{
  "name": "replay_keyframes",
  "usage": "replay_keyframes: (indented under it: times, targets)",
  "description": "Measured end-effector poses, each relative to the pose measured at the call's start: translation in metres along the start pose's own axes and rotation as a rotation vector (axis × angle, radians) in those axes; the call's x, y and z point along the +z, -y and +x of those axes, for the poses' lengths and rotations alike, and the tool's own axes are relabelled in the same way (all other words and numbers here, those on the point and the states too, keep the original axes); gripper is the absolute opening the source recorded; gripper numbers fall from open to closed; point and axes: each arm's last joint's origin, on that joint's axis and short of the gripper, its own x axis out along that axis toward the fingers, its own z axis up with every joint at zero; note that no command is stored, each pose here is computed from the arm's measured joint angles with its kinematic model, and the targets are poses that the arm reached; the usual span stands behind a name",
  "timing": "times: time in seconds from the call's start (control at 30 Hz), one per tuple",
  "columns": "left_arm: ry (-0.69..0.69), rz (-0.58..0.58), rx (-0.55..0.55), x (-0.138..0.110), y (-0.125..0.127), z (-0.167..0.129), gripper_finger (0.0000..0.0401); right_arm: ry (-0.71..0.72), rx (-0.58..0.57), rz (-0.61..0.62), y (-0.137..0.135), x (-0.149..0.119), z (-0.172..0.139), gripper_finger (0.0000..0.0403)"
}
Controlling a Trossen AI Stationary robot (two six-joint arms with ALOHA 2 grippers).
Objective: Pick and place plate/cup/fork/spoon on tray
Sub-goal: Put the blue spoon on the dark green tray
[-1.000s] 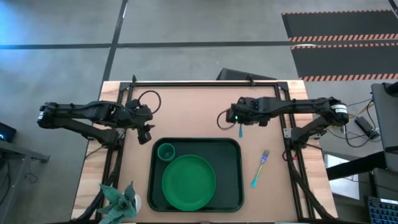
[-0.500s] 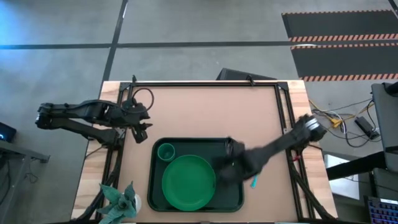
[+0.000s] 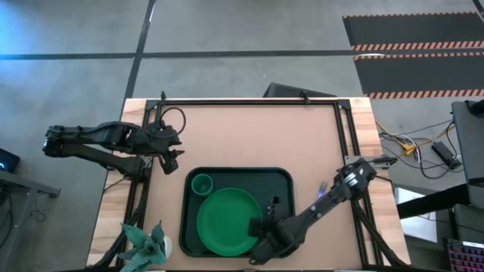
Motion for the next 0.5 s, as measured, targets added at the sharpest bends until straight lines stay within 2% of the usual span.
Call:
replay_keyframes:
  times: [0.5]
  targets:
    - [-0.002, 0.001, 0.000, -0.001, 0.000, 0.000, 0.0141, 0.008, -0.037, -0.013, 0.003, -0.003, 0.045, 0.0008]
